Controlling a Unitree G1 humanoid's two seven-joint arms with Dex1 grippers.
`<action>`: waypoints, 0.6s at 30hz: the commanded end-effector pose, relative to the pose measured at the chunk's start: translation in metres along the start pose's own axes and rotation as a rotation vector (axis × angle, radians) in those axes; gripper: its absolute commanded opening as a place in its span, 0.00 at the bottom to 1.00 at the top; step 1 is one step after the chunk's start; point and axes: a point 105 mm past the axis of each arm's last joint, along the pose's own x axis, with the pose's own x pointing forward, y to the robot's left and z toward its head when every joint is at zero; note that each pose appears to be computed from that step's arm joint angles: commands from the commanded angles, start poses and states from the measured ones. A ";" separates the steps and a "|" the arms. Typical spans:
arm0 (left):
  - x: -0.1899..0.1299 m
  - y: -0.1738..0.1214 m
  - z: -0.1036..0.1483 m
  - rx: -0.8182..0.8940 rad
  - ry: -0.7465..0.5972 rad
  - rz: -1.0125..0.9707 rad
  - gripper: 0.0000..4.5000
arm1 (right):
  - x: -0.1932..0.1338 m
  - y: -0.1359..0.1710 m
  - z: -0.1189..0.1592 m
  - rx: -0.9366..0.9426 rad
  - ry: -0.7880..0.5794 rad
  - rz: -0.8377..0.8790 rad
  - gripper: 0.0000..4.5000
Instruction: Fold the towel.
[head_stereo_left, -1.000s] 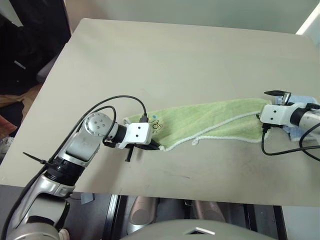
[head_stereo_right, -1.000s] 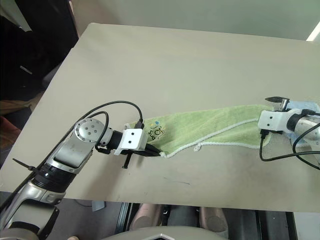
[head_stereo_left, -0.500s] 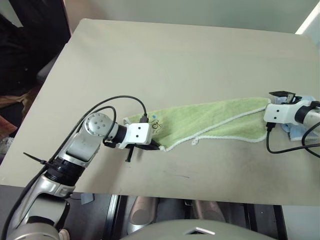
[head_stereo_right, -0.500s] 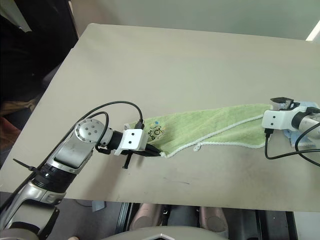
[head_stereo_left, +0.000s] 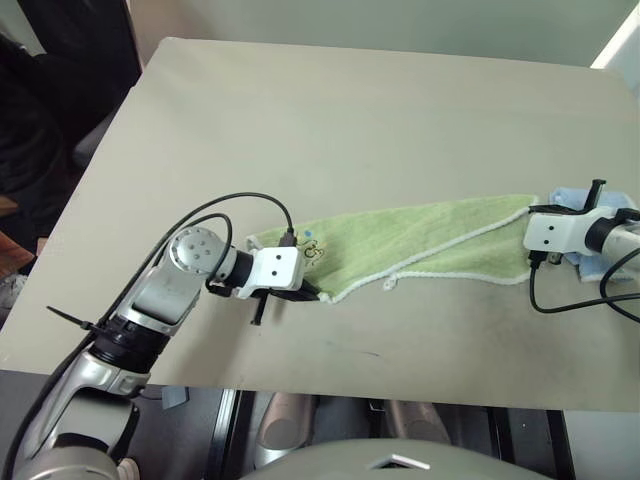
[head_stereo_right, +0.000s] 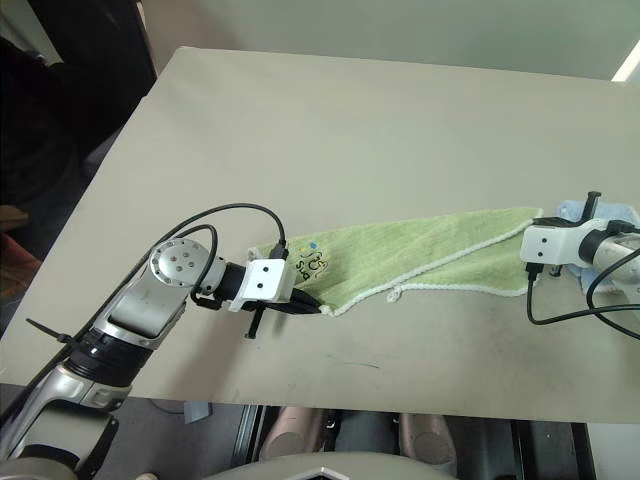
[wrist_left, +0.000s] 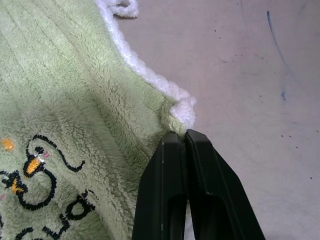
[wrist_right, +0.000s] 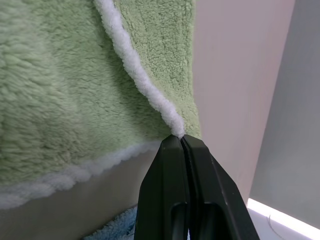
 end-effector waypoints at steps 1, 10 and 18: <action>-0.002 0.001 0.008 0.047 -0.008 0.015 0.00 | -0.002 -0.008 0.000 0.017 -0.005 -0.039 0.09; -0.002 0.000 0.009 0.048 -0.011 0.014 0.00 | 0.003 -0.003 -0.004 -0.071 0.013 -0.045 0.42; -0.002 -0.001 0.010 0.050 -0.011 0.017 0.00 | 0.010 -0.008 -0.005 -0.093 0.008 -0.081 0.42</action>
